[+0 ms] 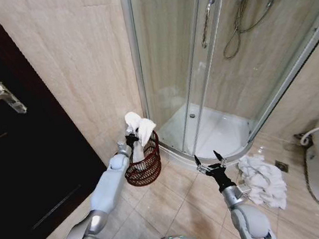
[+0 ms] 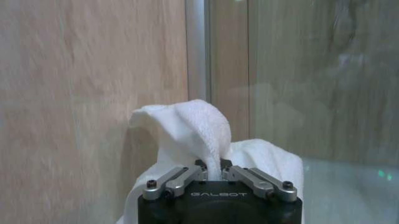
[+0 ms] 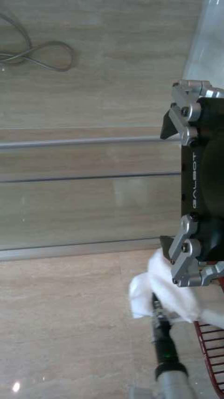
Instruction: Discard the used towel into the hamper.
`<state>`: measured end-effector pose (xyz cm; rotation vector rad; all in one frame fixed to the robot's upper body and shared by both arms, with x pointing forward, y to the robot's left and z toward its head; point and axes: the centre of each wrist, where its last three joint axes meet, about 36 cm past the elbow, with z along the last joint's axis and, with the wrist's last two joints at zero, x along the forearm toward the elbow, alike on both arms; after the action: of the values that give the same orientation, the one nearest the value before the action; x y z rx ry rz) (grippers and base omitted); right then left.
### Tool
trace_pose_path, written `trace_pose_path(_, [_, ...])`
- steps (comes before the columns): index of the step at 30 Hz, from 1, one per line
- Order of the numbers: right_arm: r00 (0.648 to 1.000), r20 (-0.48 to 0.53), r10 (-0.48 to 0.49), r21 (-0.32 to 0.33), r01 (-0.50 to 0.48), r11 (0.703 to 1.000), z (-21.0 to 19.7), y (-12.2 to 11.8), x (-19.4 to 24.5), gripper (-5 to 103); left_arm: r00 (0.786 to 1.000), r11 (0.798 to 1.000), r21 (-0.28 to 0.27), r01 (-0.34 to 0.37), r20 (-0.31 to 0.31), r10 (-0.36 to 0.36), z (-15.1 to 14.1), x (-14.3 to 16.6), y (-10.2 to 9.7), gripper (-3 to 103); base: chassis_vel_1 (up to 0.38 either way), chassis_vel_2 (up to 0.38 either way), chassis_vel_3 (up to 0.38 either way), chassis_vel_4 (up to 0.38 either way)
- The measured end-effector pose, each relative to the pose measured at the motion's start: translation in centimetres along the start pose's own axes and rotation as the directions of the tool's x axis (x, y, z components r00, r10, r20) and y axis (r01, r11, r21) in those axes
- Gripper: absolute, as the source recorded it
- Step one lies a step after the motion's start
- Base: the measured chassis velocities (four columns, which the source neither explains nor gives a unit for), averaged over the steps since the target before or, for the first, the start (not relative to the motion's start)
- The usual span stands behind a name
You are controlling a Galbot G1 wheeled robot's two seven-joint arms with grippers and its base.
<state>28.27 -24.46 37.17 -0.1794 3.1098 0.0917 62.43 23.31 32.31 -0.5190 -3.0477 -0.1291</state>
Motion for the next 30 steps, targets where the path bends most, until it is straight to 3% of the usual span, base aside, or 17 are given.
trace_pose_path(5, [1.0, 0.006, 0.003, -0.006, -0.003, 1.0, 0.0, -0.1, -0.2, 100, 1.0, 1.0, -0.021, 0.012, -0.024, -0.012, 0.6, -0.3, -0.4, 4, 0.0, 0.0, 0.0, 0.0])
trace_pose_path(10, [1.0, 0.008, 0.01, -0.01, -0.01, 1.0, 0.0, -0.4, -0.2, 100, 0.993, 0.99, -0.129, 0.062, -0.09, -0.074, 1.4, -0.1, -0.1, 26, 0.0, 0.0, 0.0, 0.0])
trace_pose_path(13, [1.0, 0.011, 0.014, -0.011, -0.014, 1.0, 0.0, -0.6, -0.3, 100, 0.99, 0.986, -0.147, 0.078, -0.106, -0.094, 1.7, 0.0, -0.1, 31, 0.0, 0.0, 0.0, 0.0])
trace_pose_path(14, [1.0, 0.014, 0.018, -0.014, -0.018, 1.0, 0.0, -0.6, -0.3, 100, 0.987, 0.983, -0.165, 0.083, -0.121, -0.104, 2.1, 0.2, -0.1, 42, 0.0, 0.0, 0.0, 0.0])
trace_pose_path(17, [1.0, 0.016, 0.023, -0.017, -0.023, 1.0, 0.0, -0.7, -0.3, 100, 0.986, 0.979, -0.187, 0.076, -0.134, -0.102, 2.5, 0.8, -0.1, 47, 0.0, 0.0, 0.0, 0.0])
trace_pose_path(23, [1.0, 0.019, 0.022, -0.023, -0.022, 0.999, 0.1, -0.6, -0.5, 100, 0.984, 0.972, -0.228, 0.046, -0.159, -0.084, 2.6, 2.1, 0.1, 75, 0.0, 0.0, 0.0, 0.0])
trace_pose_path(25, [1.0, 0.021, 0.021, -0.023, -0.021, 1.0, 0.1, -0.5, -0.6, 100, 0.98, 0.974, -0.224, 0.042, -0.178, -0.084, 2.5, 2.3, 0.2, 80, 0.0, 0.0, 0.0, 0.0])
trace_pose_path(30, [1.0, 0.023, 0.003, -0.024, -0.002, 1.0, -0.1, -0.7, -0.8, 100, 0.949, 0.985, -0.172, -0.017, -0.312, -0.038, 0.8, 3.5, 0.2, 95, 0.0, 0.0, 0.0, 0.0])
